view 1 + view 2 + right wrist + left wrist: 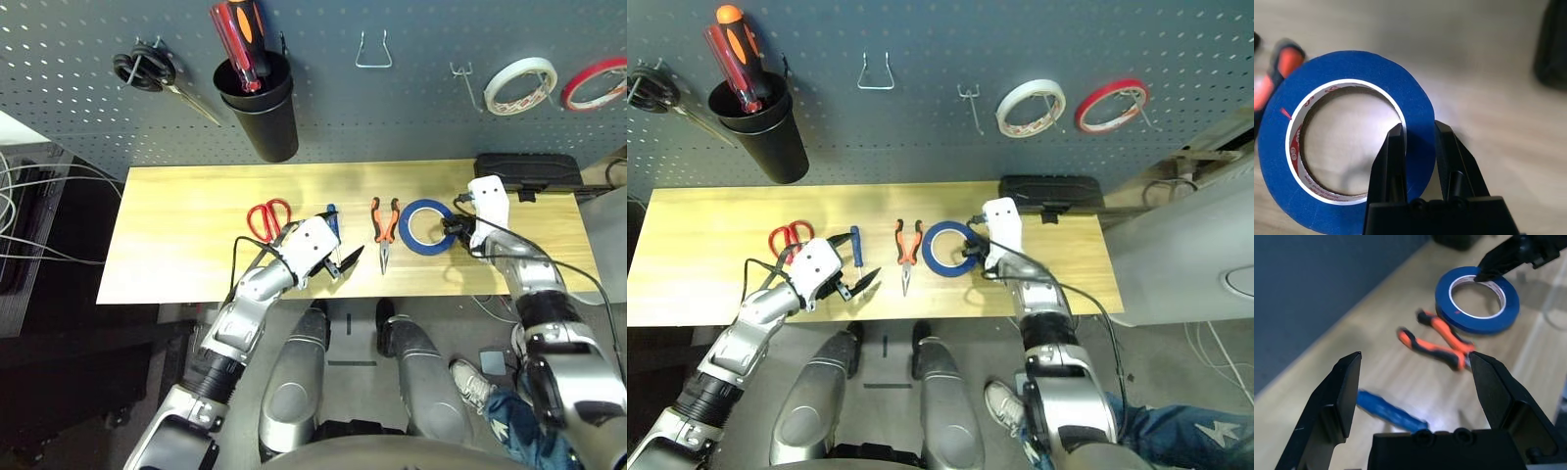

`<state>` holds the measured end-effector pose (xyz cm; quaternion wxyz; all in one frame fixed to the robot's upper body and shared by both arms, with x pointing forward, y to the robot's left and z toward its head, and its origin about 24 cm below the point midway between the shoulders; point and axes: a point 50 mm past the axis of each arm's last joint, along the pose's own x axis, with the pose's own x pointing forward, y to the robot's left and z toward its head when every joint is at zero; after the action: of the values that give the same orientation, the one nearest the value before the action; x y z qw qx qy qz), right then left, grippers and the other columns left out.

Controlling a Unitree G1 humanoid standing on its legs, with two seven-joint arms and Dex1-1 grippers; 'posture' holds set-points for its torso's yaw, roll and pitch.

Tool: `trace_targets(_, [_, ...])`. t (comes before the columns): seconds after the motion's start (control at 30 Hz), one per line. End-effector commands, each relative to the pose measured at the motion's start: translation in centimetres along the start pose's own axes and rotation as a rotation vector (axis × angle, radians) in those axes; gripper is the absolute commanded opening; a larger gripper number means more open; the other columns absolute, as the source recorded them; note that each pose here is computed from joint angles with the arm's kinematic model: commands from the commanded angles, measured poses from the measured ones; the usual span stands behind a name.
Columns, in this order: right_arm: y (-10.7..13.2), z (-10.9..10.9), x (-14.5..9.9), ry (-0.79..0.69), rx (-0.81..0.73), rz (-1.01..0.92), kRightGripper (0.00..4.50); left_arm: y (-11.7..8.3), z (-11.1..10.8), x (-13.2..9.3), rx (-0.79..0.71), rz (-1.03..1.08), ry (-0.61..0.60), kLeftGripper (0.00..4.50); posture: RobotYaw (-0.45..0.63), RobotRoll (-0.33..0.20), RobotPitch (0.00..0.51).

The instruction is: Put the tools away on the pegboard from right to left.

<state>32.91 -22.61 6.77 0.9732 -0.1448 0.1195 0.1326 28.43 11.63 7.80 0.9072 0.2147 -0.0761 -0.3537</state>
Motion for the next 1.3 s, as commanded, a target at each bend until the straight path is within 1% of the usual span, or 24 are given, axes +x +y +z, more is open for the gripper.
trace_targets(0.03, [-0.8,1.5,-1.5,-0.130,-0.096,-0.047,0.72,0.3,0.4,-0.2,0.005,0.031,-0.059,4.50,0.10,0.000,0.269])
trace_targets(0.17, [-0.7,3.1,-2.4,-0.263,-0.179,-0.077,0.72,0.6,1.2,0.1,0.021,0.049,-0.119,4.50,0.10,0.000,0.259])
trace_targets(0.4, [0.4,5.1,-2.6,-0.441,-0.255,-0.070,0.72,1.1,2.3,0.6,0.042,0.048,-0.184,4.50,0.10,0.000,0.251])
trace_targets(0.6, [0.7,6.4,-2.9,-0.541,-0.303,-0.053,0.72,1.7,2.8,0.9,0.052,0.052,-0.204,4.50,0.10,0.000,0.251])
trace_targets(0.73, [0.4,7.6,-3.1,-0.608,-0.310,-0.087,0.72,1.7,2.8,0.9,0.053,0.051,-0.206,4.50,0.10,0.000,0.252])
trace_targets(1.1, [0.8,9.4,-3.6,-0.728,-0.376,-0.064,0.72,1.7,2.7,0.8,0.054,0.050,-0.205,4.50,0.10,0.000,0.255])
trace_targets(1.3, [0.8,10.4,-3.8,-0.781,-0.374,-0.084,0.72,1.7,2.6,0.8,0.052,0.051,-0.202,4.50,0.10,0.000,0.254])
